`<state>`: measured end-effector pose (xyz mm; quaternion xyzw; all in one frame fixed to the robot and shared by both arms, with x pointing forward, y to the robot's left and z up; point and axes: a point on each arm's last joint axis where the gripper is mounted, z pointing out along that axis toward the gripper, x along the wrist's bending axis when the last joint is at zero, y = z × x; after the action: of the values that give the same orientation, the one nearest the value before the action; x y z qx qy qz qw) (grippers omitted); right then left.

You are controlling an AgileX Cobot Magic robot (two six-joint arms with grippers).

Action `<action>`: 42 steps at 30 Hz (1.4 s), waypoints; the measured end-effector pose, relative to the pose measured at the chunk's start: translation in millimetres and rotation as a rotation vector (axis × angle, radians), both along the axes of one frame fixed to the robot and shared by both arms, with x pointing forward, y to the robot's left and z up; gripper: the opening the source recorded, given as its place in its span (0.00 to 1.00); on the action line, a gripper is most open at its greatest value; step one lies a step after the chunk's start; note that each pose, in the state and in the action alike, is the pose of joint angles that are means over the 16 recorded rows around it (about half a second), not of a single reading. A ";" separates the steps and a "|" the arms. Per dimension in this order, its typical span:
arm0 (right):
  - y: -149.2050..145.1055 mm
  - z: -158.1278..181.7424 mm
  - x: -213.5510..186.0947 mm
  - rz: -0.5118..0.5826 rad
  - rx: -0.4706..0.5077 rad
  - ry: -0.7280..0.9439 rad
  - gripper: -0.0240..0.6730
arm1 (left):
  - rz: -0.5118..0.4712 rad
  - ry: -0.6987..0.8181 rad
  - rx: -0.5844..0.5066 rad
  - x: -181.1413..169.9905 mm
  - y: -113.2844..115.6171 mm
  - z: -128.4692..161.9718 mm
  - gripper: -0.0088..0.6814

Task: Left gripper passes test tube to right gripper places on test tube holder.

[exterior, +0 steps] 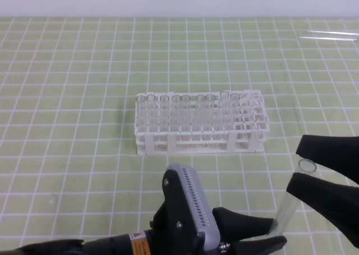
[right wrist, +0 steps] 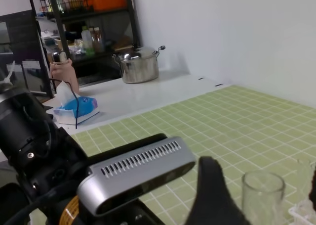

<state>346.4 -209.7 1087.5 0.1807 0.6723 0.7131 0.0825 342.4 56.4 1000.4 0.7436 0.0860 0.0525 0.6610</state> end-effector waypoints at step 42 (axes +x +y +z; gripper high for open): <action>0.7 -6.6 -1.5 0.018 -0.077 0.008 0.19 | -0.008 -0.032 -0.003 0.0 -1.0 0.1 0.16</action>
<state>344.9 -209.1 1080.9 0.1741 0.7012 0.6867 0.0805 342.4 55.4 1000.5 0.7420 0.0725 0.0617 0.6636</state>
